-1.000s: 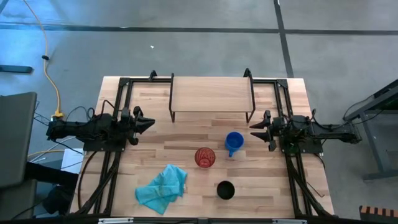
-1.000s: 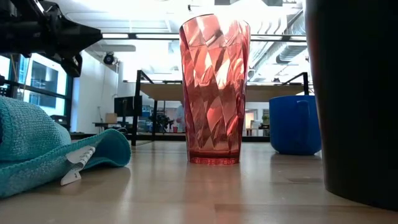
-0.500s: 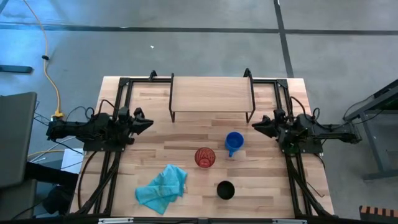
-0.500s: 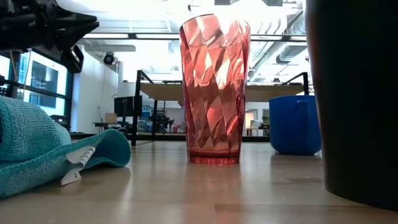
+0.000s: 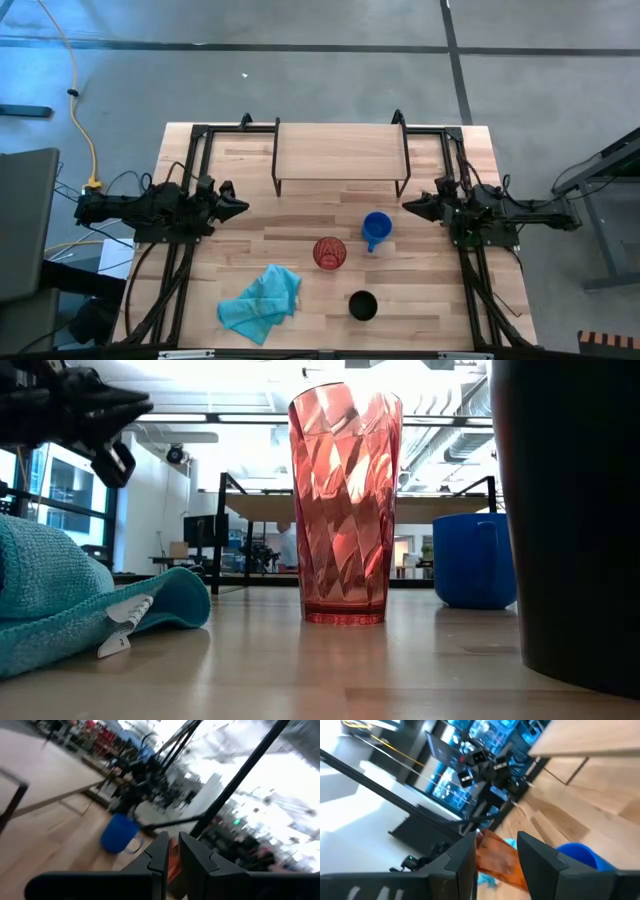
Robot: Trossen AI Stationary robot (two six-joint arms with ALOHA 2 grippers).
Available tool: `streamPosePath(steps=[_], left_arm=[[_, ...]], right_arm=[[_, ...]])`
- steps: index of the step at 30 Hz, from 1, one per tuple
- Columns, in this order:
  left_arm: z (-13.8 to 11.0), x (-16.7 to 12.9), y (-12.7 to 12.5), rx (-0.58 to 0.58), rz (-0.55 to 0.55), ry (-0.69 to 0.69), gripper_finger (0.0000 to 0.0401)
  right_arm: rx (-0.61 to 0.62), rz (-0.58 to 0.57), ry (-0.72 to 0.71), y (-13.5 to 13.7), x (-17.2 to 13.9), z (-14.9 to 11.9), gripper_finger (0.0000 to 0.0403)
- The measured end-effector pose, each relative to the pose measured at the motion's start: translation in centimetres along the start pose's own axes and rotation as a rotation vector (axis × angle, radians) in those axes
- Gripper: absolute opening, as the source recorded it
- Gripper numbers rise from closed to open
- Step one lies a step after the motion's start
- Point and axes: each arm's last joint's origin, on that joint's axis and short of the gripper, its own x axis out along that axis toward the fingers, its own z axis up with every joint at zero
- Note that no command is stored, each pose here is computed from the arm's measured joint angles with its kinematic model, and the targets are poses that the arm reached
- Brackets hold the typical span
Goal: Stack small to large cups/mugs on shelf
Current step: Put the red cup on the shelf
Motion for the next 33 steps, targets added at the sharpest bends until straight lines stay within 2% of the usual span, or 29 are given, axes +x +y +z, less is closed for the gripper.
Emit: streamPosePath(steps=[3, 7, 11, 16, 23, 25, 28, 33], left_arm=[[-0.3, 0.0, 0.2, 0.014, 0.024, 0.034, 0.0033], [-0.4, 0.0, 0.2, -0.102, 0.018, 0.044, 0.0033], [-0.8, 0.0, 0.3, -0.153, 0.002, 0.104, 0.0033], [-1.0, 0.0, 0.5, -0.102, 0.023, 0.131, 0.0033], [-1.0, 0.0, 0.5, -0.061, 0.032, 0.127, 0.0033], [-1.0, 0.0, 0.5, -0.068, 0.033, 0.127, 0.0033], [-0.9, 0.0, 0.4, -0.174, 0.018, 0.113, 0.0033], [-0.6, 0.0, -0.2, -0.213, -0.106, 0.139, 0.0033]], right_arm=[[0.005, -0.042, 0.028, -0.4, 0.0, -0.3, 0.0136], [-0.004, -0.065, 0.040, -0.6, 0.0, -0.4, 0.0136], [-0.148, -0.062, 0.045, -0.6, 0.0, -0.4, 0.0136], [-0.224, -0.064, 0.043, -0.6, 0.0, -0.4, 0.0136], [0.002, -0.067, 0.039, -0.6, 0.0, -0.4, 0.0136], [-0.044, -0.068, 0.036, -0.6, 0.0, -0.4, 0.0136], [-0.135, -0.051, 0.021, -0.4, 0.0, -0.2, 0.0136], [-0.243, 0.096, -0.054, 1.0, -0.1, 0.4, 0.0136]])
